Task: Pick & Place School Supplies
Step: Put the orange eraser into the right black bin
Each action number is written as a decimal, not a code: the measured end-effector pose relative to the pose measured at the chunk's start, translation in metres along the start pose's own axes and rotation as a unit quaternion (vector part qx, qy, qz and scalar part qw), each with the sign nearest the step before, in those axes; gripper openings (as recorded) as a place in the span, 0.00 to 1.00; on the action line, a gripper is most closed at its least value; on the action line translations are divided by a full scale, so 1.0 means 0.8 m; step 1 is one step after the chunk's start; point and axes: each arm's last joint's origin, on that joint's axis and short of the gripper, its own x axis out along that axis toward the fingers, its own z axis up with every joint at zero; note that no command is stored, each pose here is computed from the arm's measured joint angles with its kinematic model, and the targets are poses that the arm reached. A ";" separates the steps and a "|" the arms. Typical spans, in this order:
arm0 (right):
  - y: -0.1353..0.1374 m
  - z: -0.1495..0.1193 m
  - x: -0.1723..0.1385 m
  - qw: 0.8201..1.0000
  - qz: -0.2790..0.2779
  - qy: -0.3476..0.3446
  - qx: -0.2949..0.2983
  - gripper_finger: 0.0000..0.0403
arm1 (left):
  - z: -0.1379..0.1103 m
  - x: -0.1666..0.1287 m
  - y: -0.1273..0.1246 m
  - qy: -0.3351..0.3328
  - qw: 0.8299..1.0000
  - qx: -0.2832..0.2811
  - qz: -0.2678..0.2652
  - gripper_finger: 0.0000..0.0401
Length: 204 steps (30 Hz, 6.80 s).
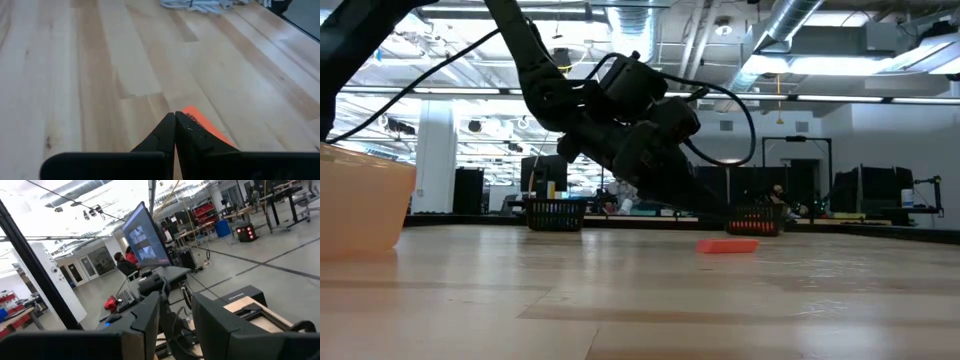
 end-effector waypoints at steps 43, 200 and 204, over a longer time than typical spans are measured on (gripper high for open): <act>0.001 -0.004 0.004 1.000 0.005 0.006 0.000 0.27 | -0.018 0.015 -0.020 0.043 0.999 0.010 -0.025 0.01; -0.026 0.010 -0.002 0.994 0.012 0.006 -0.109 0.27 | 0.078 -0.030 0.024 -0.077 0.991 -0.103 0.036 0.01; -0.026 0.010 -0.002 0.994 0.012 0.006 -0.108 0.26 | 0.082 -0.032 0.026 -0.093 0.990 -0.103 0.037 0.01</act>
